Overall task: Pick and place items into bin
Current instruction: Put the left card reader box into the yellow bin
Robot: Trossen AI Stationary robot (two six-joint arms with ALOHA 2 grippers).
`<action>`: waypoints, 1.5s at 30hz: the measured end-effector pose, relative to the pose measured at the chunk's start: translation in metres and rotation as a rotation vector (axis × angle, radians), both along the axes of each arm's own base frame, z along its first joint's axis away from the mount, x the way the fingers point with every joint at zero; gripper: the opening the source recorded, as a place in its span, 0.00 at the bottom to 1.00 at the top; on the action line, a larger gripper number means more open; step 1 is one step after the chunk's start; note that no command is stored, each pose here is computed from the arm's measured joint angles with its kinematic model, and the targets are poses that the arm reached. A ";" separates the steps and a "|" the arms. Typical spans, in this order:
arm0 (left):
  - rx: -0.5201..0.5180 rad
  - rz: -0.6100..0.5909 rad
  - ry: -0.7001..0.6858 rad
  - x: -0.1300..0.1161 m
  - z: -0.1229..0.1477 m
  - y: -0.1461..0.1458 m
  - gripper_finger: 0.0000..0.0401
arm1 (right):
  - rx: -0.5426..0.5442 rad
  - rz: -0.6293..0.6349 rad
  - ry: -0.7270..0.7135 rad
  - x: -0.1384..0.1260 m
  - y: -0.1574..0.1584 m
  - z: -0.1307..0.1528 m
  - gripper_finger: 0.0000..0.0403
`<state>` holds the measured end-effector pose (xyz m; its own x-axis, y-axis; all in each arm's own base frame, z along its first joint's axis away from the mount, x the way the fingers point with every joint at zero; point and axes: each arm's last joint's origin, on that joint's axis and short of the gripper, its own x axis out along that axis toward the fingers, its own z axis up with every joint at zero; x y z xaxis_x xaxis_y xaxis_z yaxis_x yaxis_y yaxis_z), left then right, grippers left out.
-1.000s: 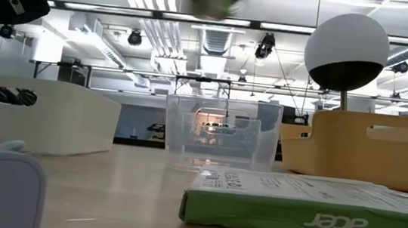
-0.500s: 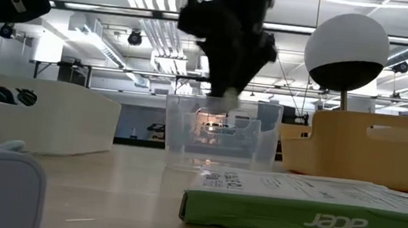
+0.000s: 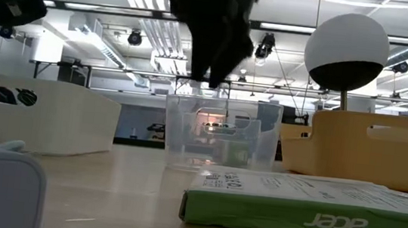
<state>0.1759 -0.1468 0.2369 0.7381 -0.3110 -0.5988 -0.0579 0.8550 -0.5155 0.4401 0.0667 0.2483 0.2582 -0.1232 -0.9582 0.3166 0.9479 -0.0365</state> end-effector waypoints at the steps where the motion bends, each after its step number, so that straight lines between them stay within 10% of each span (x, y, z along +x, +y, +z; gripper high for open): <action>1: 0.001 -0.026 0.027 -0.002 -0.002 -0.001 0.43 | -0.015 0.024 -0.031 0.001 0.007 0.008 0.81; 8: -0.086 -0.208 0.272 -0.017 -0.011 -0.008 0.42 | -0.006 0.172 -0.235 0.004 0.075 0.040 0.79; 24: -0.435 0.284 0.517 -0.040 -0.064 -0.037 0.13 | 0.458 -0.241 -0.390 0.046 0.141 -0.018 0.53; 45: -0.323 0.385 0.618 -0.042 -0.108 -0.047 0.01 | 0.794 -0.545 -0.431 0.069 0.191 -0.095 0.03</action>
<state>0.1343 -0.1942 0.1284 0.3924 -0.3292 -0.8589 -0.6755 0.5306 -0.5120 0.5090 0.2578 0.1534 0.6947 0.2977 -0.6548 0.5451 0.3760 0.7493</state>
